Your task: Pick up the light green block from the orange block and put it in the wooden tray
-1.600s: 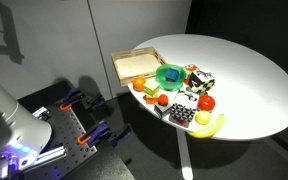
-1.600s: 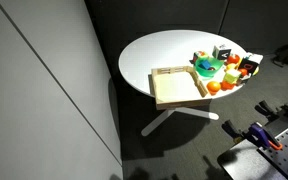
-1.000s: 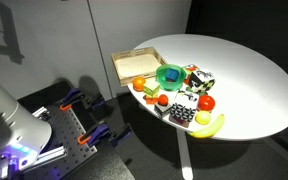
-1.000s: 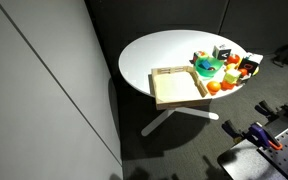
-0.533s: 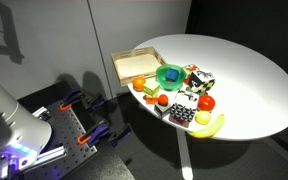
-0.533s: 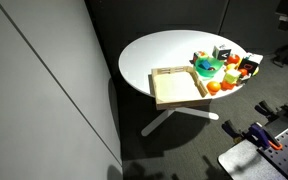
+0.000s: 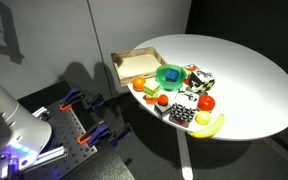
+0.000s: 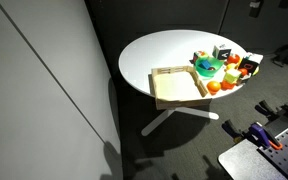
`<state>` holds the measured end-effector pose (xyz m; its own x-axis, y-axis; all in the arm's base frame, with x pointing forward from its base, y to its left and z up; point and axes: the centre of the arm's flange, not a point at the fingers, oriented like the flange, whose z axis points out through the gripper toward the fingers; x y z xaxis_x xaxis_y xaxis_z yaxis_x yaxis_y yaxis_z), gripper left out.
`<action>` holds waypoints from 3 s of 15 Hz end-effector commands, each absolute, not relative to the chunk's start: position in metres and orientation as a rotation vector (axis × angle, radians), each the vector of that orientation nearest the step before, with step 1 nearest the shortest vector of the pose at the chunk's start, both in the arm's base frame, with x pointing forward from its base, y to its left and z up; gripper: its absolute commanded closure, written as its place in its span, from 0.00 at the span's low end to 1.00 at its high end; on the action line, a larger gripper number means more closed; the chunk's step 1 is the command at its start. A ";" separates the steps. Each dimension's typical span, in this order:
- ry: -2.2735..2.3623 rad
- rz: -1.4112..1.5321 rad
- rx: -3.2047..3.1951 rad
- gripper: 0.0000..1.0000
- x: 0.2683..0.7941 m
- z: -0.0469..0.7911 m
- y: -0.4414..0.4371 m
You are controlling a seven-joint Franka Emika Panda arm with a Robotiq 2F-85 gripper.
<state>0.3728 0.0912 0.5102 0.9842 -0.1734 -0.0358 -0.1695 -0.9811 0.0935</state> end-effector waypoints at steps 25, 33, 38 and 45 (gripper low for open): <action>0.148 0.022 3.170 0.00 0.485 0.464 -0.020; 0.128 -0.006 3.160 0.00 0.491 0.451 -0.027; 0.116 -0.064 3.153 0.00 0.503 0.414 -0.047; 0.105 -0.107 3.133 0.00 0.515 0.362 -0.082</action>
